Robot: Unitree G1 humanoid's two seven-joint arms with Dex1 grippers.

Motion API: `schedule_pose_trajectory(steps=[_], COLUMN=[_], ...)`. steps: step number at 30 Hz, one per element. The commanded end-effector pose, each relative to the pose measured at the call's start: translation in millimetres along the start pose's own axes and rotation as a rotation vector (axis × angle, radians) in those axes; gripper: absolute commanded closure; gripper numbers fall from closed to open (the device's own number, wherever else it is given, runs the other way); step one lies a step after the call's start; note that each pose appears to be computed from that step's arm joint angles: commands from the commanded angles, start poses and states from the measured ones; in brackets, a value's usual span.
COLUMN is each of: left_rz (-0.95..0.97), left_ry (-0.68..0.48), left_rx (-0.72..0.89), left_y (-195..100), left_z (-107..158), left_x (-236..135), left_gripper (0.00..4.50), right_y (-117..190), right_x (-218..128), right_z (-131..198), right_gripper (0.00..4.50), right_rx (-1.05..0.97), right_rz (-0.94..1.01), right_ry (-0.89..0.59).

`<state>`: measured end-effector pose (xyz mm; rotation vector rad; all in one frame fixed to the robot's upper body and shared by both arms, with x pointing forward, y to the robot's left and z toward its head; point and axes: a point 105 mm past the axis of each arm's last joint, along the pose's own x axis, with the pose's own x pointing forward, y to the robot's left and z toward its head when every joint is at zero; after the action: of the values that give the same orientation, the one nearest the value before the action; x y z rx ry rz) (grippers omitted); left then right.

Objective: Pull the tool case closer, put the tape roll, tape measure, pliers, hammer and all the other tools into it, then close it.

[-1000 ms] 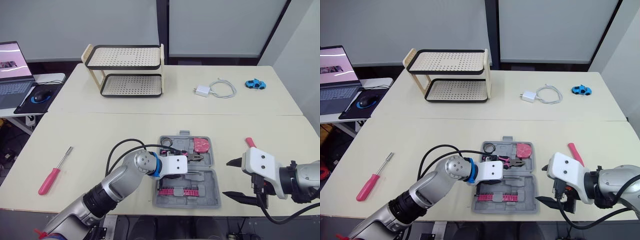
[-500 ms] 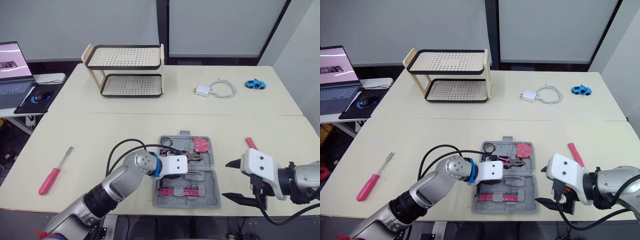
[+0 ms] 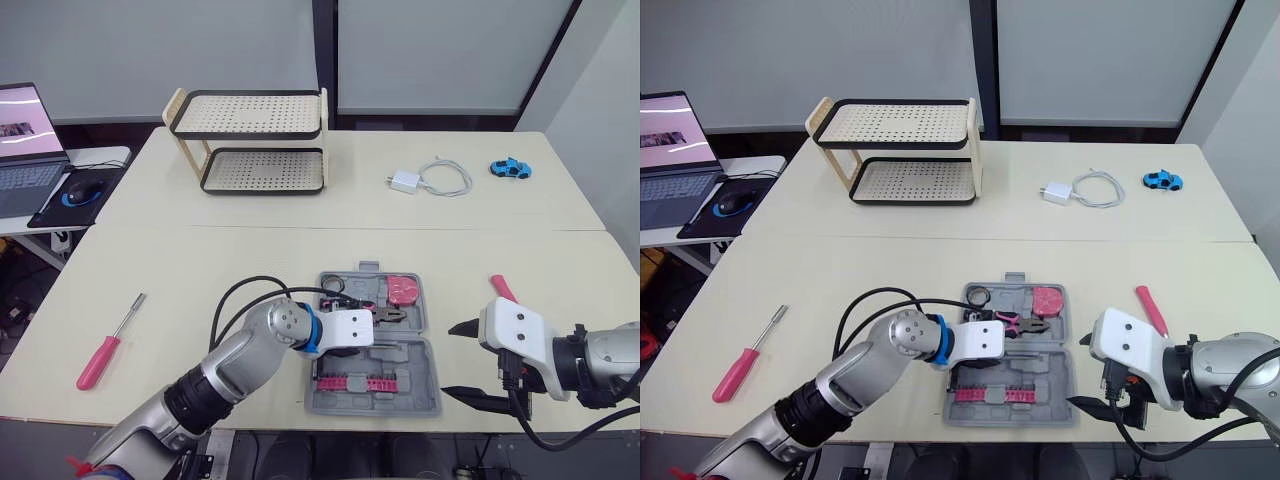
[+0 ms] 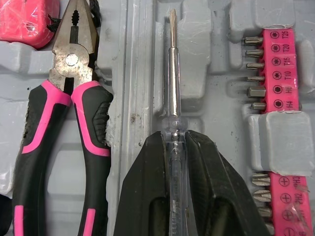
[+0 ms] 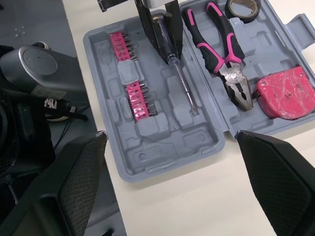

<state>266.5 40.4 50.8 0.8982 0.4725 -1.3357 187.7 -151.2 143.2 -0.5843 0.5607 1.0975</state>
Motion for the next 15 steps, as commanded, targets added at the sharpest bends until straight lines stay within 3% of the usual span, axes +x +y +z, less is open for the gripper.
schedule_pose_trajectory(steps=[1, 9, 15], left_rz=[0.033, 0.031, 0.033], left_ry=[-0.007, -0.004, -0.02], left_rx=[0.018, 0.014, 0.008], left_y=[7.7, 7.9, 8.4], left_z=[4.0, 1.5, 5.9], left_x=[-5.6, -1.6, -7.8], left_gripper=[4.29, 4.29, 2.41], right_y=[0.9, 0.2, 0.8], right_x=[-1.0, -1.2, -1.4], right_z=[6.7, 7.2, 7.9], right_gripper=[0.0, 0.0, 0.0], right_rx=[-0.032, -0.032, -0.03], right_rz=[-0.003, -0.005, -0.007], right_ry=[-0.021, -0.024, -0.027])
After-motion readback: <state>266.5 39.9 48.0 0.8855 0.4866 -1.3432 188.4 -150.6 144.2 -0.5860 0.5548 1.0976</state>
